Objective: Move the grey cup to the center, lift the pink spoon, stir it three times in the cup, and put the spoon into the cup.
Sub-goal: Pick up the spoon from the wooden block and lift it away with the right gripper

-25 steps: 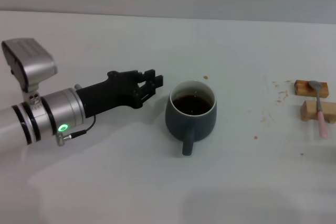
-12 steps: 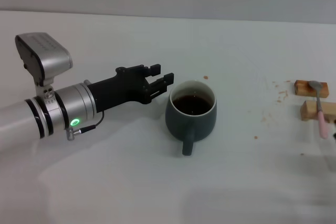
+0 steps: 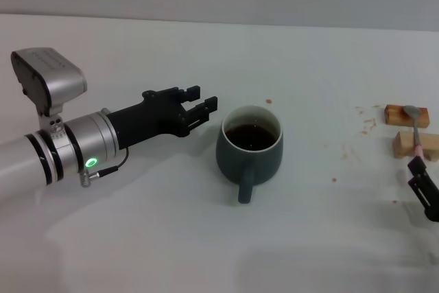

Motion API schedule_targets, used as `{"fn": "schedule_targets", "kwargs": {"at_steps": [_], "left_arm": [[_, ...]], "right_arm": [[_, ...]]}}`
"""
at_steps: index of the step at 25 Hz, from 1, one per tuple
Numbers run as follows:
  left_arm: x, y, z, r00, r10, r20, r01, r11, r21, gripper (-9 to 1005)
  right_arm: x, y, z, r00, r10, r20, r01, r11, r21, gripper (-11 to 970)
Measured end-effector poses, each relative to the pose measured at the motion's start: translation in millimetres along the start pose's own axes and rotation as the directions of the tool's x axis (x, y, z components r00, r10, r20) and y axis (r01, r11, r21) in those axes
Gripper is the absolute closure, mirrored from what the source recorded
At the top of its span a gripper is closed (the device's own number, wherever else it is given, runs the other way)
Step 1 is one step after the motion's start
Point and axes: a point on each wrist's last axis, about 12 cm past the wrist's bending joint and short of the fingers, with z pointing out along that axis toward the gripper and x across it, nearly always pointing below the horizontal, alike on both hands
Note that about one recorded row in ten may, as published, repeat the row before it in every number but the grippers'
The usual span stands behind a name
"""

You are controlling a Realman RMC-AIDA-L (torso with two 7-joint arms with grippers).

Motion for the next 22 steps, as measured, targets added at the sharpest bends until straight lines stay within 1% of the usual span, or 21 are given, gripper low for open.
{"fn": "schedule_targets", "kwargs": {"at_steps": [9,22], "left_arm": [[1.3,2.2,-1.0,1.0,-0.001,-0.006,0.001,1.0,-0.018,560],[1.9,3.7,-0.4,1.0,-0.003,-0.013,0.002,0.999,-0.032,561]], "right_arm": [[5.6,0.6,1.2,0.999,0.004,-0.045,-0.004,1.0,0.007,227],[7.4,-0.2,6.6,0.998,0.01,-0.068,-0.009,1.0,0.014,227]]}}
